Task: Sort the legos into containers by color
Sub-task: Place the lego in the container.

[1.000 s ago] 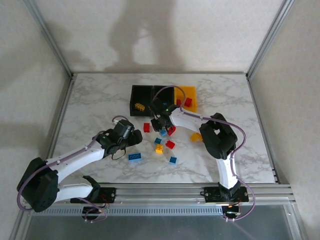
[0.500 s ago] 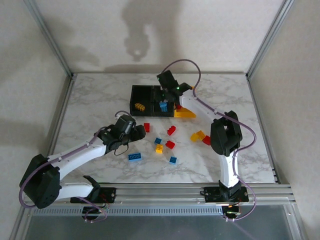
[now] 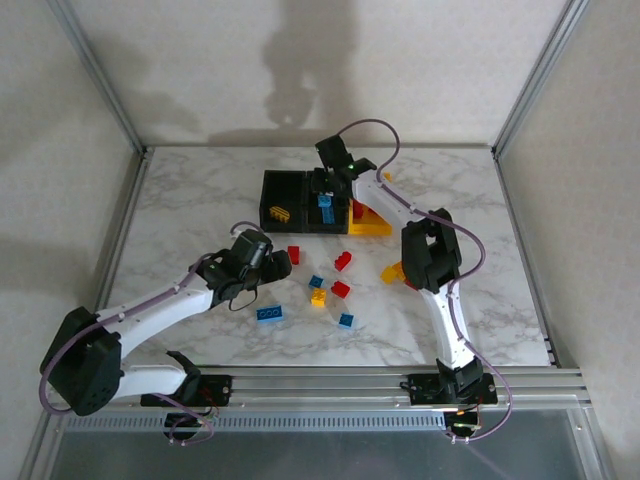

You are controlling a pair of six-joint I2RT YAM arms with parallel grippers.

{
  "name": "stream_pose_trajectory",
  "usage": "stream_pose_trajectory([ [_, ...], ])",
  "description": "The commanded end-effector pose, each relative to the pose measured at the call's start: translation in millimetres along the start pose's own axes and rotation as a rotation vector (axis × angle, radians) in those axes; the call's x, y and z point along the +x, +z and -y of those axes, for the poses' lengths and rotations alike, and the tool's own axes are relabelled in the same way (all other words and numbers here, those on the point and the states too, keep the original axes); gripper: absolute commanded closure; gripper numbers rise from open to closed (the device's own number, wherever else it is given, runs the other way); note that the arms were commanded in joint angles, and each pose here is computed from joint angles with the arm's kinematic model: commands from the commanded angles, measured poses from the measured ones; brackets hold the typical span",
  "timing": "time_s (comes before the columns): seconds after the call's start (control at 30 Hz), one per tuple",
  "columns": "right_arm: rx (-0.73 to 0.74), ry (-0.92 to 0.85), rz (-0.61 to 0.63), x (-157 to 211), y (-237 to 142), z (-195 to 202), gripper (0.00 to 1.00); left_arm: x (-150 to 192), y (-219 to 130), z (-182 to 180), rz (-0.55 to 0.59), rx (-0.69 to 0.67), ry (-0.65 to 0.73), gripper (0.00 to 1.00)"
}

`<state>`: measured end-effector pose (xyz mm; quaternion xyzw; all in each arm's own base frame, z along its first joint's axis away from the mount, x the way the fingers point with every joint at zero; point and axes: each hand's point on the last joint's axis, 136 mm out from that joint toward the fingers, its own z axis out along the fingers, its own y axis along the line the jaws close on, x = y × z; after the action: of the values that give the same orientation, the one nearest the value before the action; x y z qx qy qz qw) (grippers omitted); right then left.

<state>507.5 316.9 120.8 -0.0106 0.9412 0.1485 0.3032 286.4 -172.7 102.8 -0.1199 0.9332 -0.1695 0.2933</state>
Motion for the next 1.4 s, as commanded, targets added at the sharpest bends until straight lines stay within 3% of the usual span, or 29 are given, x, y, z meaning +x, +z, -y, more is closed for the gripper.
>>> stream_pose_trajectory([
  [0.0, -0.031, 0.065, 0.003, -6.0, 3.4, -5.8, 0.67, -5.4, 1.9, 3.5, 0.004, 0.006, 0.009, 0.22],
  [0.57, -0.021, 0.113, -0.044, 15.8, 31.6, 0.5, 0.66, -2.7, 2.1, -2.3, 0.006, -0.009, 0.016, 0.22],
  [0.77, -0.029, 0.112, -0.041, 14.8, 29.9, -3.7, 0.56, -1.9, 3.0, -3.6, 0.005, -0.014, 0.017, 0.22],
  [1.0, -0.044, 0.091, -0.001, 1.7, 12.2, -11.8, 0.54, -7.2, -1.2, -2.3, 0.027, -0.011, 0.008, 0.22],
  [1.2, -0.065, 0.032, 0.076, -9.5, -25.8, -29.4, 0.54, -13.5, -6.8, -1.4, 0.046, -0.015, 0.002, 0.22],
  [1.37, -0.047, -0.027, 0.107, 6.9, -56.8, -34.6, 0.53, -21.3, -9.9, -2.6, 0.067, -0.034, -0.007, 0.21],
])
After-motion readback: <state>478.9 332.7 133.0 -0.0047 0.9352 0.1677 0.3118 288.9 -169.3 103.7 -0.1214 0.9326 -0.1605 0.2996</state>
